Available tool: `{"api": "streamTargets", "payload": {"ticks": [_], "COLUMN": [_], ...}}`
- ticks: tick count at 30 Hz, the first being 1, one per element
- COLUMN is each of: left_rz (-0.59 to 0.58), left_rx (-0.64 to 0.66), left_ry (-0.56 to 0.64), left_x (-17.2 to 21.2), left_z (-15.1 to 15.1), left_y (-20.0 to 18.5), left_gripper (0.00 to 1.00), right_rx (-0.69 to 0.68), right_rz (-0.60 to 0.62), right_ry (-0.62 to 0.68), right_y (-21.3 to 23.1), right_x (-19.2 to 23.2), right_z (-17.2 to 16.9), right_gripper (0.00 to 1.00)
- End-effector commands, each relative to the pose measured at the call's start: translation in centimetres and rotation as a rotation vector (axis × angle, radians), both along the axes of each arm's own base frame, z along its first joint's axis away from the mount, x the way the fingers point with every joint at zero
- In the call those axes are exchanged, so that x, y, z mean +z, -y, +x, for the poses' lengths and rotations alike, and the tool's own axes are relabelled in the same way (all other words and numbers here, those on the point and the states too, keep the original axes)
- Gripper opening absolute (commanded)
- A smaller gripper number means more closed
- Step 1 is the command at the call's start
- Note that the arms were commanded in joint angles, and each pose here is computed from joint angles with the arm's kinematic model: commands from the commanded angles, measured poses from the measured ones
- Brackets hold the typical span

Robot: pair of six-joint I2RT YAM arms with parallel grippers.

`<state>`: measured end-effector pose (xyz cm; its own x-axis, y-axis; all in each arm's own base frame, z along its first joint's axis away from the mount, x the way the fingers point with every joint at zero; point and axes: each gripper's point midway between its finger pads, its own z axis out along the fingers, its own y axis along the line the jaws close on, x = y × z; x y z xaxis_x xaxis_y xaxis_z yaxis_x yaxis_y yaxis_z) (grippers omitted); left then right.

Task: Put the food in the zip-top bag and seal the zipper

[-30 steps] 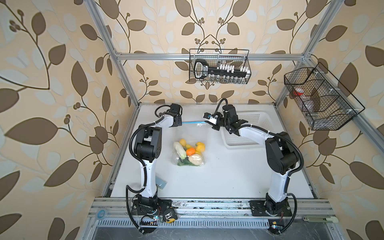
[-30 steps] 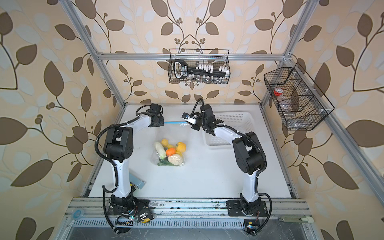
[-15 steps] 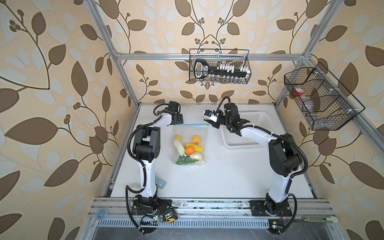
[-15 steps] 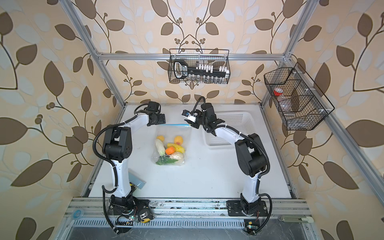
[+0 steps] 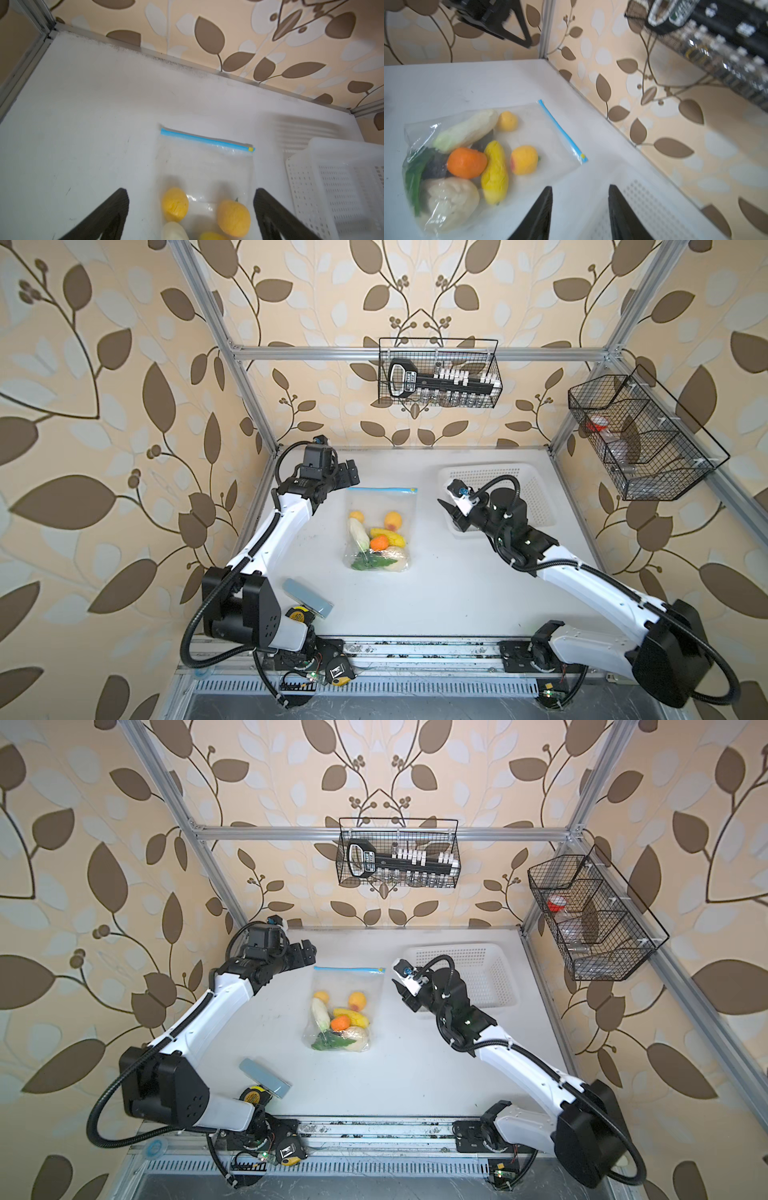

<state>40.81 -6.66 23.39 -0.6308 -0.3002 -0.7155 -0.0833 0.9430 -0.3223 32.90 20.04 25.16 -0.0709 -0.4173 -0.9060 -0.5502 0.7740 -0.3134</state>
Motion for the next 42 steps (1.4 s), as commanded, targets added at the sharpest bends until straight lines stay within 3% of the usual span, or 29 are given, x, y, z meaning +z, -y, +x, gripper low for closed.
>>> {"api": "streamTargets", "payload": {"ticks": [1,5,8,12,15,20,25,35,42], "left_rz": [-0.064,-0.121,-0.144,-0.135,-0.124,-0.13,-0.106,-0.093,-0.067], "left_rx": [-0.04,-0.036,-0.051,-0.054,-0.046,-0.044,-0.029,-0.023,0.004], "left_ry": [-0.007,-0.007,-0.037,-0.068,-0.059,-0.068,-0.074,-0.089,-0.09], "left_x": [0.4,-0.2,-1.1,-1.5,-1.5,-2.0,-2.5,-3.1,-3.3], "left_z": [-3.4,-6.1,-7.0,-7.6,-7.8,-7.8,-7.5,-6.2,-5.9], "left_y": [0.9,1.0,1.4,1.2,1.0,1.0,0.6,0.6,0.1], "left_gripper": [0.96,0.99,0.99,0.99,0.99,0.99,0.99,0.98,0.99], "right_rx": [-0.362,-0.588,-0.634,-0.559,-0.49,-0.484,-0.536,-0.636,-0.669], "right_rz": [0.075,0.304,0.49,0.69,0.798,0.752,0.704,0.705,0.769], "right_ry": [-0.144,-0.271,-0.354,-0.419,-0.413,-0.286,-0.27,-0.198,-0.182], "right_y": [7.0,11.7,12.7,12.2,12.2,13.1,14.3,16.8,18.4], "right_x": [-2.9,-5.7,-8.2,-10.3,-11.2,-11.3,-11.8,-11.5,-11.2], "right_z": [-2.2,-6.1,-7.6,-6.9,-5.6,-3.6,-0.6,4.7,7.4], "right_gripper": [0.44,0.45,0.5,0.67,0.72,0.76,0.77,0.75,0.71]}}
